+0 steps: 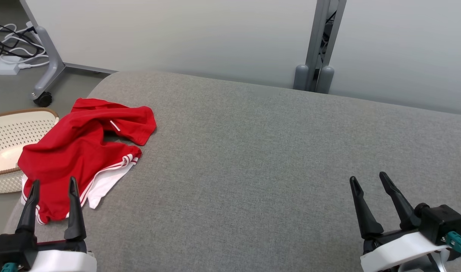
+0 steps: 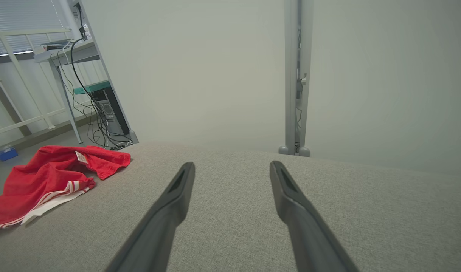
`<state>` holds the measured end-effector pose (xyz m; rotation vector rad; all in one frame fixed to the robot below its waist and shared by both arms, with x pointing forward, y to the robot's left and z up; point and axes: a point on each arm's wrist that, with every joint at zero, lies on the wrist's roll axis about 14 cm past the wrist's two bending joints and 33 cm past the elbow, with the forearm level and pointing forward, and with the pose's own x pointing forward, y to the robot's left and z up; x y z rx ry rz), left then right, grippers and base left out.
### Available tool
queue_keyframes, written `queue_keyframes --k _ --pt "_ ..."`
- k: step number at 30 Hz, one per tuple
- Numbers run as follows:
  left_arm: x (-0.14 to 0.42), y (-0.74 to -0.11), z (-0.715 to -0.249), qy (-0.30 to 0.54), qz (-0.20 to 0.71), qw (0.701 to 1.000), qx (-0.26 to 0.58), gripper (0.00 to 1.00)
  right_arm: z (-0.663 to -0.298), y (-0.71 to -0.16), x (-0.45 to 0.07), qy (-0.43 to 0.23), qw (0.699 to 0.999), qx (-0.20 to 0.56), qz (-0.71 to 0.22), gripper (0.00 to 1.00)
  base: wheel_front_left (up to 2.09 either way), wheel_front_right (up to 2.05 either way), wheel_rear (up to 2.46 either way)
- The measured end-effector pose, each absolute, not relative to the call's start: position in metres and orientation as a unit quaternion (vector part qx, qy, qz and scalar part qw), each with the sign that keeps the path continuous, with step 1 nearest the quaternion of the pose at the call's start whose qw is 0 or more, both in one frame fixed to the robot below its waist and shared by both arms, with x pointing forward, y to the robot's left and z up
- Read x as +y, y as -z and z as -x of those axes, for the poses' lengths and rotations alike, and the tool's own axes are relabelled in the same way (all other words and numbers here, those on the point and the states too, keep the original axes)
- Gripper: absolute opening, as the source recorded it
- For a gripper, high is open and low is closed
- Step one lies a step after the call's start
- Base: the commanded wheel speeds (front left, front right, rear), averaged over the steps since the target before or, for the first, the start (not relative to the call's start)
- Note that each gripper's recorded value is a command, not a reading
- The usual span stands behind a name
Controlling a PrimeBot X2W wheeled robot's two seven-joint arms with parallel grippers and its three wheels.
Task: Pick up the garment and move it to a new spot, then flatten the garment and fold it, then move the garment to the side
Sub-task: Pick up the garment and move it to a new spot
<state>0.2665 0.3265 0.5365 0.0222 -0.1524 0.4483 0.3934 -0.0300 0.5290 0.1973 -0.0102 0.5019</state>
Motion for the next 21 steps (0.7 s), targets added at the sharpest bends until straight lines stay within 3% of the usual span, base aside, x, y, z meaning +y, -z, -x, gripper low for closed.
queue_keyframes --k 13,17,21 --pt "0.34 -0.633 -0.332 -0.16 -0.122 0.968 -0.148 1.0 -0.41 -0.523 -0.018 -0.261 0.961 0.004 -0.094 1.0 0.0 0.0 0.0" --pt "0.351 -0.622 -0.367 -0.14 -0.145 0.975 -0.095 1.0 -0.42 -0.519 -0.015 -0.264 0.96 0.007 -0.094 1.0 0.0 0.0 0.0" --pt "0.362 -0.56 -0.396 -0.119 -0.147 0.982 0.026 1.0 -0.43 -0.506 -0.019 -0.255 0.962 0.021 -0.095 1.0 0.0 0.0 0.0"
